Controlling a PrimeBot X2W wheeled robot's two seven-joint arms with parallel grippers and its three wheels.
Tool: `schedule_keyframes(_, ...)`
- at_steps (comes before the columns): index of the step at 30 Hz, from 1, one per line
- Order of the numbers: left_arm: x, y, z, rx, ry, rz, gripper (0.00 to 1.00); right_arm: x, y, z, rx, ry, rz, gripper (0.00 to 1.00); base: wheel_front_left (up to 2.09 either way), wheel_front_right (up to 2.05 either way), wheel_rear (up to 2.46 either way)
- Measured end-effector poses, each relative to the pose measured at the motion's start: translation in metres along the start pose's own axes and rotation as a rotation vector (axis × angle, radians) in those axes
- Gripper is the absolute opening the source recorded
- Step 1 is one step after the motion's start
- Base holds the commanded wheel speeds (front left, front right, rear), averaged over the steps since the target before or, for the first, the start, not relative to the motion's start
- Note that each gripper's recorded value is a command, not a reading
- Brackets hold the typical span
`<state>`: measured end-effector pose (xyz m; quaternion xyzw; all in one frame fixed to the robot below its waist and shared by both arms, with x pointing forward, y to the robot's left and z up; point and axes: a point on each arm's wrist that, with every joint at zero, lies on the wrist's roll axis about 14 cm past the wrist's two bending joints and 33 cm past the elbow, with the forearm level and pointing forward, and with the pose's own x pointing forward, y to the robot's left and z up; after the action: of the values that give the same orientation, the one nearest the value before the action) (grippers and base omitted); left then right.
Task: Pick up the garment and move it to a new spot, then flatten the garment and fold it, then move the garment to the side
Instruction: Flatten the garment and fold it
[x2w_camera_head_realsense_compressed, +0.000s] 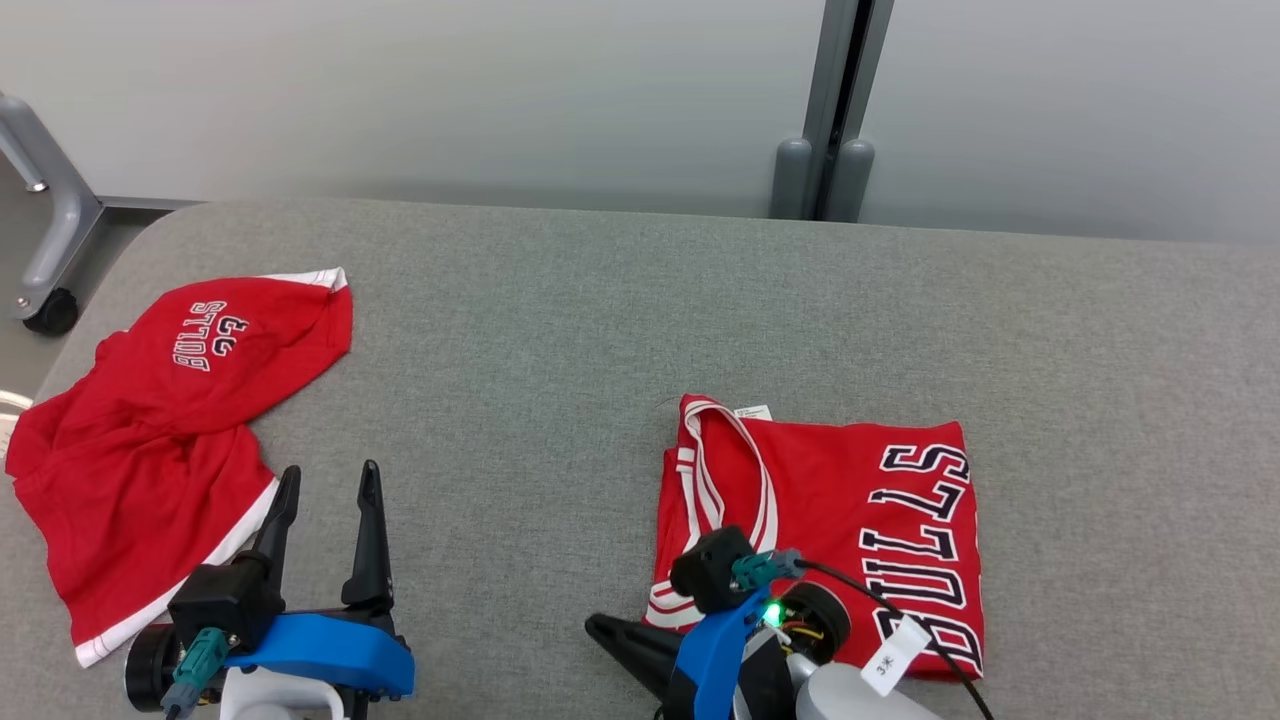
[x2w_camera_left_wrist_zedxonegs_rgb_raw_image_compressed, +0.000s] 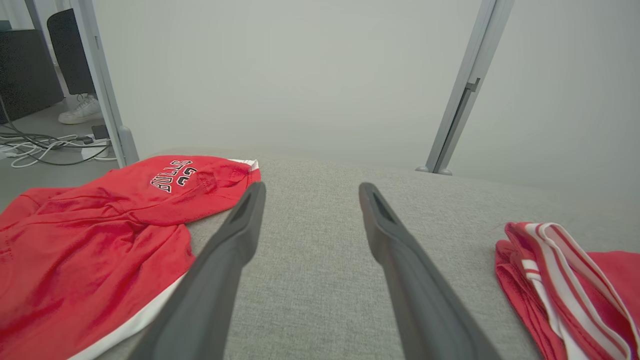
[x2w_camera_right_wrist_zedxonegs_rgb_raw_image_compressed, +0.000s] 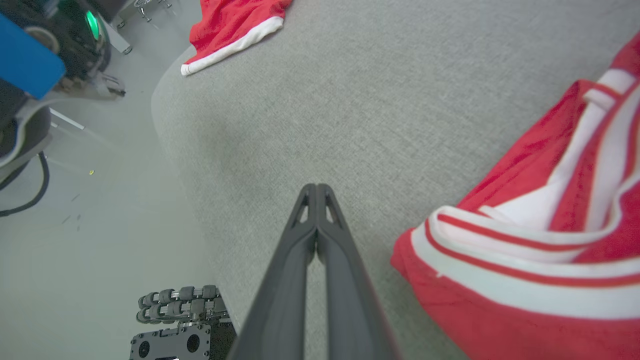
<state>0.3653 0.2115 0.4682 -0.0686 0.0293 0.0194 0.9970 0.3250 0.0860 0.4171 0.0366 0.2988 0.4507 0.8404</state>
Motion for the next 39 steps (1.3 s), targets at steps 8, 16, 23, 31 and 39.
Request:
schedule_keyframes(8,-0.004,-0.005,0.004,0.004,-0.014,-0.017,1.0,-0.037,-0.041,0.074,0.055,-0.341,-0.143,0.0,0.0,0.0,0.0)
schedule_keyframes(16,-0.003,-0.016,0.01,0.012,-0.033,-0.054,1.0,-0.156,-0.143,0.082,0.054,-0.634,-0.591,0.49,0.0,0.0,0.0)
schedule_keyframes(23,-0.002,-0.028,0.012,0.019,-0.04,-0.089,1.0,-0.234,-0.173,0.06,0.062,-0.715,-0.841,1.0,0.0,0.0,0.0)
schedule_keyframes(31,-0.003,-0.035,0.013,0.028,-0.044,-0.112,1.0,-0.248,-0.17,0.043,0.081,-0.705,-0.883,1.0,0.0,0.0,0.0)
schedule_keyframes(39,-0.011,-0.033,0.001,0.029,-0.009,-0.108,1.0,-0.243,-0.168,0.036,0.092,-0.68,-0.876,1.0,0.0,0.0,0.0)
